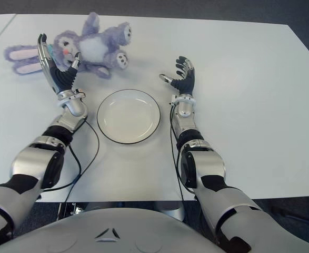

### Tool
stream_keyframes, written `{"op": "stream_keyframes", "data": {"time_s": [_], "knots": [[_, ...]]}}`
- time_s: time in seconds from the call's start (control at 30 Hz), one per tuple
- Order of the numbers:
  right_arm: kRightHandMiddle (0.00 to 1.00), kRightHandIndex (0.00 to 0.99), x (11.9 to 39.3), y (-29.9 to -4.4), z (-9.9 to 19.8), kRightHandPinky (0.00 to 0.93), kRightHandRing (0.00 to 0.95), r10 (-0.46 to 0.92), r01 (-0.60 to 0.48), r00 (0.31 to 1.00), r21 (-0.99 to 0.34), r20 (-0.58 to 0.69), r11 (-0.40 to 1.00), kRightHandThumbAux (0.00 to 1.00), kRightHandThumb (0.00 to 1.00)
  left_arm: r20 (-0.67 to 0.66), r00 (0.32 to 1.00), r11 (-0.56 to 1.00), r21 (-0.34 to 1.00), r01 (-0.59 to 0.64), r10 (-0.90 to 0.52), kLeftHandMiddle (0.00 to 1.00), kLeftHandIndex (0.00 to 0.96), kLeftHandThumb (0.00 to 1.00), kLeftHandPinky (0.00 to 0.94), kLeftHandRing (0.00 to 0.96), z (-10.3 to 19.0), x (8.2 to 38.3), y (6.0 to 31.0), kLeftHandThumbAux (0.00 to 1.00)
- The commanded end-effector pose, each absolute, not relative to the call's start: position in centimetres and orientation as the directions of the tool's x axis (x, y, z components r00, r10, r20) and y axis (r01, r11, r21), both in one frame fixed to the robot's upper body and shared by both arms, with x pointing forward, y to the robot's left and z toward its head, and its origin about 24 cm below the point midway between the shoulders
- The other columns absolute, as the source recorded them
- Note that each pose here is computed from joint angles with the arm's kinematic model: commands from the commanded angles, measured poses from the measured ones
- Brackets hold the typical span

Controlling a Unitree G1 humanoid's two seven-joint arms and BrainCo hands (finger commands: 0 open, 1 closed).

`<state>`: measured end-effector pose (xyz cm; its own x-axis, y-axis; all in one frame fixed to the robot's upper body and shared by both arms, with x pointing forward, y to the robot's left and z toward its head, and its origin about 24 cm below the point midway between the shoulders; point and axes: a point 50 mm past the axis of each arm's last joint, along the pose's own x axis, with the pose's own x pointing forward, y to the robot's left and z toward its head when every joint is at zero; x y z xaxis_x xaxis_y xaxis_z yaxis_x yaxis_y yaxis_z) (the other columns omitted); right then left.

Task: Put the doll into the plate.

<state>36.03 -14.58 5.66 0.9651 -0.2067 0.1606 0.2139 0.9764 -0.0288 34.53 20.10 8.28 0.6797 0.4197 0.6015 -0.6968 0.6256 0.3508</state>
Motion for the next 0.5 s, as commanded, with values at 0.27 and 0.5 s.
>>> {"op": "stream_keyframes", "data": {"time_s": [0.27, 0.5], "knots": [[0.263, 0.225, 26.2, -15.2, -7.7, 0.244, 0.238, -0.250, 0.216, 0.898, -0.133, -0.361, 0.967, 0.986, 0.000, 0.533, 0.828, 0.374, 0.742, -0.556, 0.175, 0.000, 0.000, 0.195, 0.078, 0.000, 9.6, 35.1, 26.1, 0.516], [0.253, 0.221, 26.3, -15.0, -7.7, 0.237, 0.231, -0.245, 0.209, 0.899, -0.135, -0.364, 0.969, 0.972, 0.000, 0.515, 0.848, 0.263, 0.807, -0.529, 0.123, 0.000, 0.000, 0.254, 0.103, 0.000, 10.8, 35.4, 27.7, 0.501]]}}
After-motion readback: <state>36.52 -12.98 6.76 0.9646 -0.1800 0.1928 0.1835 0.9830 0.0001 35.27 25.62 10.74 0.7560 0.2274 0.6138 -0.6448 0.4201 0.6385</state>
